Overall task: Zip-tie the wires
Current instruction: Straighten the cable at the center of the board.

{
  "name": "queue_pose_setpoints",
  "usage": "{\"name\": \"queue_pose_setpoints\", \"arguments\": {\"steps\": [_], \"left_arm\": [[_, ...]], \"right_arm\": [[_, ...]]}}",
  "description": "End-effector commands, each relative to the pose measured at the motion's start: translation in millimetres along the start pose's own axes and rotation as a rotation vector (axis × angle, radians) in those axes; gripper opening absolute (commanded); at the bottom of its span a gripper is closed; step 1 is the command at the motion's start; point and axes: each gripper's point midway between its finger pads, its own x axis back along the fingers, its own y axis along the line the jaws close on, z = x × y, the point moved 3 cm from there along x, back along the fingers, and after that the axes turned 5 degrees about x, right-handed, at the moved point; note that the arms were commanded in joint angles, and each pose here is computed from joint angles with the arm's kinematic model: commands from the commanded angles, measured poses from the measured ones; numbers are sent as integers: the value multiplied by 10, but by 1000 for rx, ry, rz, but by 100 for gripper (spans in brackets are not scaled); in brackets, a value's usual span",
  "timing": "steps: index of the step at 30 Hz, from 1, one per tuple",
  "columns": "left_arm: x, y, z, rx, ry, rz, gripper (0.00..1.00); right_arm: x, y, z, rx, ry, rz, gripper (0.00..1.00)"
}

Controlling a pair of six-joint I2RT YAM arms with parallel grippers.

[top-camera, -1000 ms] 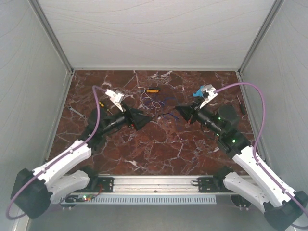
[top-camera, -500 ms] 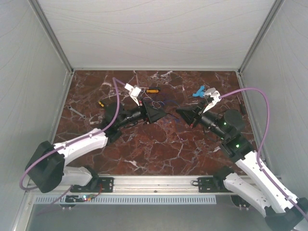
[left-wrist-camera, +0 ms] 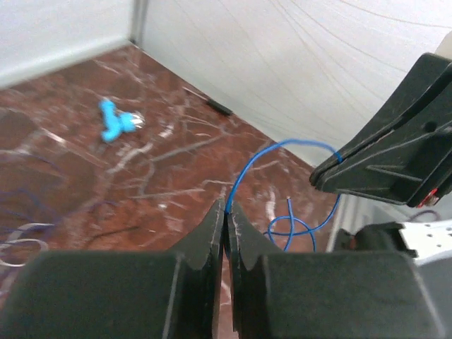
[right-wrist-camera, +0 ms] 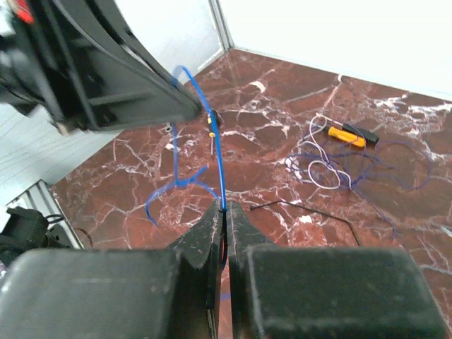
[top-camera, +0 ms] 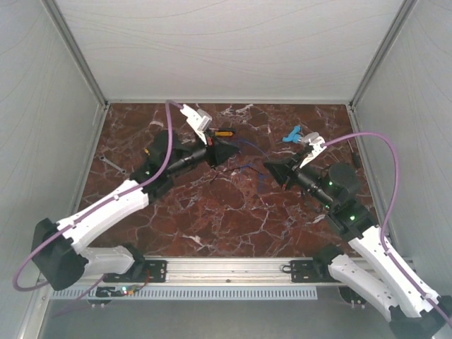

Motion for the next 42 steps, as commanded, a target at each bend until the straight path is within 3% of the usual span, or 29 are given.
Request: {"name": "queue_pose_setpoints", "arguments": {"steps": [1, 9, 13, 18, 29, 42], "left_arm": [[204, 32, -360, -265, 13, -138, 0], [589, 153, -728, -551, 29, -347, 0], [729, 179, -862, -629, -27, -411, 0], [872, 120, -1042, -659, -130, -450, 0], [1045, -248, -1385, -625, -217, -387, 0], [1200, -458, -1908, -630, -330, -451, 0]], "right_arm": [[-2, -81, 150, -13, 55, 48, 0], [-94, -93, 517, -74, 169, 28, 0], [-153, -115, 629, -96, 199, 29, 0], [-208, -185, 843, -107, 270, 57, 0], [-360, -293, 1288, -153, 359, 95, 0], [-356, -370, 1586, -162, 441, 156, 1]]}}
